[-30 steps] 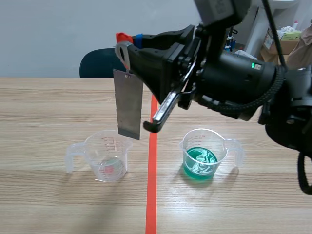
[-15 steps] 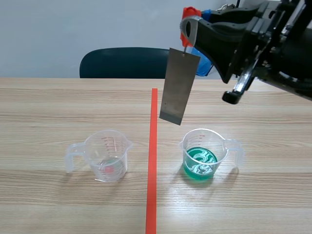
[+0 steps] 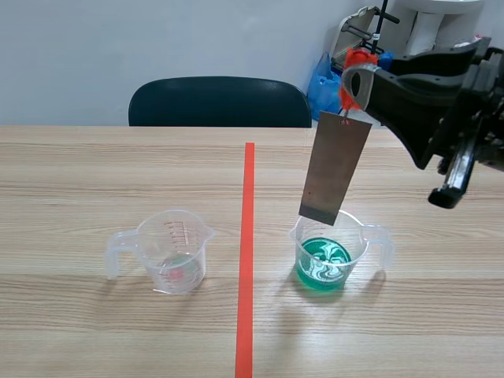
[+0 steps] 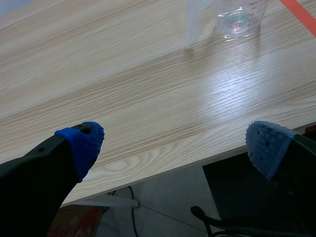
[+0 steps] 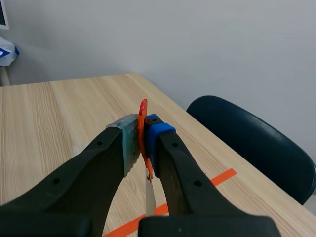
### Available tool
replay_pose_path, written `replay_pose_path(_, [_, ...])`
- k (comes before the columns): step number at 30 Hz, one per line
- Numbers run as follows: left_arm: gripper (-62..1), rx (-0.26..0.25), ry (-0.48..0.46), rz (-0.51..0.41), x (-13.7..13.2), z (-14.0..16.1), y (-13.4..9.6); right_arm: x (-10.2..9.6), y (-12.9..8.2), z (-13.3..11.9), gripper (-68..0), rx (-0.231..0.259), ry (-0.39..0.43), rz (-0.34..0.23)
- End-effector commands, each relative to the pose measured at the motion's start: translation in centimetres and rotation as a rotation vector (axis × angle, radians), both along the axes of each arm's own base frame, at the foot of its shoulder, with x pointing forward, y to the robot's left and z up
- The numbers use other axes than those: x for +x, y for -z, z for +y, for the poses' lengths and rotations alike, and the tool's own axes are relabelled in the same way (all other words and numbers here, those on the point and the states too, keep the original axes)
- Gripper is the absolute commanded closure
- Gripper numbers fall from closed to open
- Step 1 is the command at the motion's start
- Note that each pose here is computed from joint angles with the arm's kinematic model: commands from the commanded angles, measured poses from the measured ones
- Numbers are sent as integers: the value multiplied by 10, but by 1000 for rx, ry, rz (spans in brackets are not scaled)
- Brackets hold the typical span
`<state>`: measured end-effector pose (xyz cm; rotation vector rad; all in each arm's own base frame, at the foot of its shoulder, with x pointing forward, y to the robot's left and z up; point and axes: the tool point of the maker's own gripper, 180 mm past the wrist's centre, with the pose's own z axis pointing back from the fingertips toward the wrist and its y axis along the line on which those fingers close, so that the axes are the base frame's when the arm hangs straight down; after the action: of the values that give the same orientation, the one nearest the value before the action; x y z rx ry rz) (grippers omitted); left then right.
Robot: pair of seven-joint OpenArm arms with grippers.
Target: Do the redox reaction experiment
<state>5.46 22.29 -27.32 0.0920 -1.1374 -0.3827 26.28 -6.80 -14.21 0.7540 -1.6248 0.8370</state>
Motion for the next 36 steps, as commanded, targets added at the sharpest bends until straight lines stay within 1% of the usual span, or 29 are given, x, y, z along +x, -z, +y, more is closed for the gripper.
replay_pose_path(1, [-615, -10, 4, -32, 5, -3, -7, -2, -14, 0, -6, 19, -15, -35])
replay_pose_path(5, [-615, -10, 4, -33, 5, -3, -7, -2, -13, -3, -6, 3, -14, -35])
replay_pose_path(8, [-615, -10, 4, -33, 5, -3, -7, 1, -13, -6, -6, -16, 6, -45])
replay_pose_path(10, [-615, -10, 4, -33, 5, -3, -7, 3, -13, -8, -6, -20, 21, -51])
replay_pose_path(16, [-615, -10, 2, -27, 4, -3, -6, 8, -7, -14, -6, -33, 41, -41])
replay_pose_path(36, [-615, -9, 4, -27, 4, -3, -6, 10, -3, -16, -6, -47, 49, -31])
